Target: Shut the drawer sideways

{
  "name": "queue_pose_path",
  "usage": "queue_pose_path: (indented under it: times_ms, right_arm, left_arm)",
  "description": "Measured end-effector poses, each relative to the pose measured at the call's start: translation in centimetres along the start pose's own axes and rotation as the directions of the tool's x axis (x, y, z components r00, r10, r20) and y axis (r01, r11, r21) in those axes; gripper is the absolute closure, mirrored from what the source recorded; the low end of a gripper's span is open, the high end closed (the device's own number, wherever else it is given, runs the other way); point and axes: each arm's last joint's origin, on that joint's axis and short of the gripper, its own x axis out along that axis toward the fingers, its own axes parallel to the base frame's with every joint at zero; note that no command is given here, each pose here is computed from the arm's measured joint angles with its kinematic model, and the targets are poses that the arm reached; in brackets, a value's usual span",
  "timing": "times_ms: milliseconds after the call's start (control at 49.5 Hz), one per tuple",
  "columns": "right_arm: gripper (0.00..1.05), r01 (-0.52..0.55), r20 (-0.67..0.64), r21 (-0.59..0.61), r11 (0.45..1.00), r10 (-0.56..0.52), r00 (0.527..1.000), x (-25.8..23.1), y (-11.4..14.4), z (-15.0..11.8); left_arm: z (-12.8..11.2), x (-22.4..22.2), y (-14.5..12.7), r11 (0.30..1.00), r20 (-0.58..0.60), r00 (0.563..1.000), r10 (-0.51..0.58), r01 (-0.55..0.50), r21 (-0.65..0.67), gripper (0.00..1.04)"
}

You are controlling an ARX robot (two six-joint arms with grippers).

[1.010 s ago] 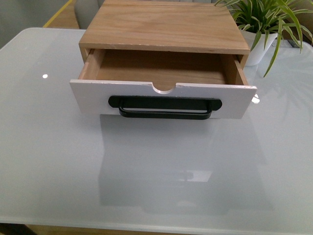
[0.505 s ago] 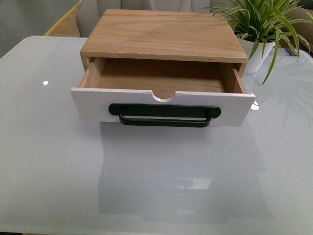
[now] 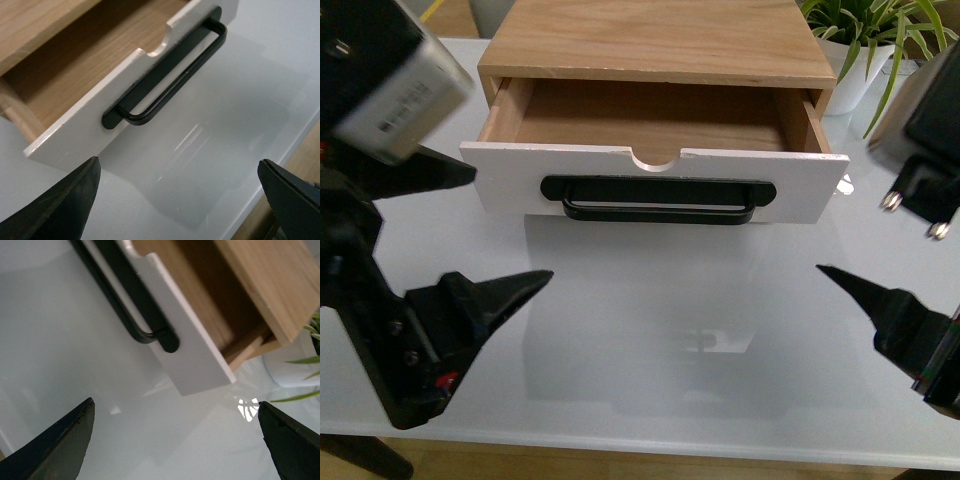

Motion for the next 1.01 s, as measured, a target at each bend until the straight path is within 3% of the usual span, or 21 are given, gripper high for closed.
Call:
queue_pose_path:
  times_ms: [283,646,1010]
  right_arm:
    - [0.09,-0.142,-0.022,-0.246,0.959,0.141,0.990,3.3,0.5,1.0]
    - [0.09,-0.219,-0.006,-0.361,0.907,0.232,0.973,4.4,0.9,2.2]
    - [0.09,-0.282,-0.037,-0.408,0.869,0.292,0.956,7.5,1.8,1.6]
  left_arm:
    - [0.1,3.7,0.8,0.985,-0.011,0.994,-0.113,0.114,0.127,0.09]
    - [0.4,6.0,0.9,0.963,-0.011,0.983,-0.184,0.182,0.196,0.09]
    - [0.4,9.0,1.2,0.949,-0.034,0.972,-0.232,0.234,0.210,0.09]
